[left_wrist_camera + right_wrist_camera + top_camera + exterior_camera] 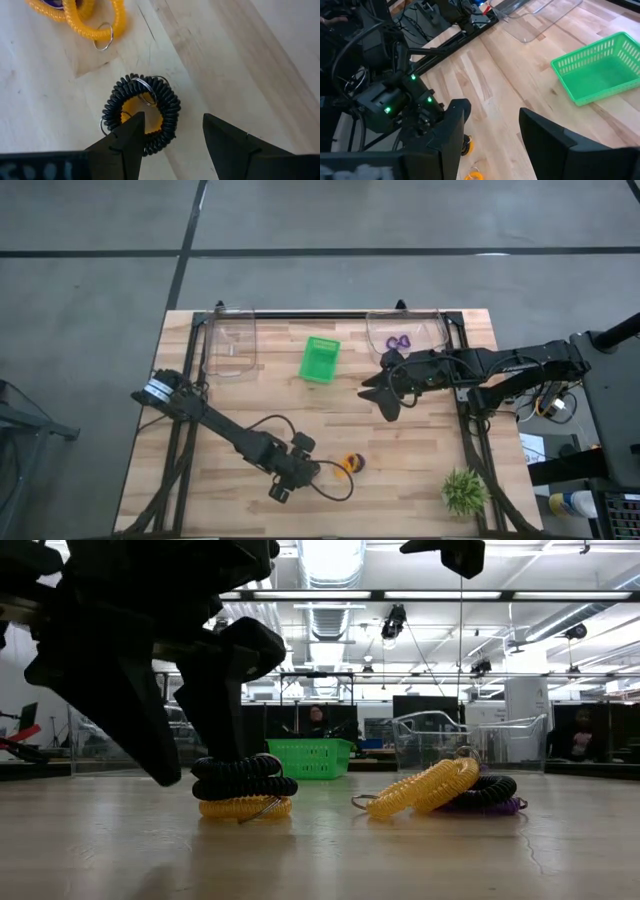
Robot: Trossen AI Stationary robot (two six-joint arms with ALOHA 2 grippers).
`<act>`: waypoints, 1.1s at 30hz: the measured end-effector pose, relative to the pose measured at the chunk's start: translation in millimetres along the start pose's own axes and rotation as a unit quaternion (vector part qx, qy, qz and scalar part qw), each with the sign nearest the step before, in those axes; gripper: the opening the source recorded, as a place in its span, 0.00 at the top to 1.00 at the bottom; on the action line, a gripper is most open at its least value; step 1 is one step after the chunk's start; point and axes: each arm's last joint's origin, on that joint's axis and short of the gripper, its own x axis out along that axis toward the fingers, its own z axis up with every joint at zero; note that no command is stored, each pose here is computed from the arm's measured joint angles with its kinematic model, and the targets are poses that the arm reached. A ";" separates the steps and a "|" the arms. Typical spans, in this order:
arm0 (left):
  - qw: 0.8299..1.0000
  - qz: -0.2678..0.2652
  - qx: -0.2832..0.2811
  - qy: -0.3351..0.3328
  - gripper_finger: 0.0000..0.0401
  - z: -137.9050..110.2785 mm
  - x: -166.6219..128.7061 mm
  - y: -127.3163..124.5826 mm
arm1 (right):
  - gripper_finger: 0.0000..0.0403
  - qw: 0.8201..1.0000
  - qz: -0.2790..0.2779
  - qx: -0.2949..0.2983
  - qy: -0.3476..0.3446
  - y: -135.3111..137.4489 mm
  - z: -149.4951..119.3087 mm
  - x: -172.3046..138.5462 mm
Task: Sort spring keychains
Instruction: Put the black spring keychain into the green bin
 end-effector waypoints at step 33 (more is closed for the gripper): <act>1.000 0.000 0.015 -0.007 0.84 4.7 -0.9 0.6 | 0.54 1.000 -0.006 -0.002 0.007 -3.0 -4.5 3.0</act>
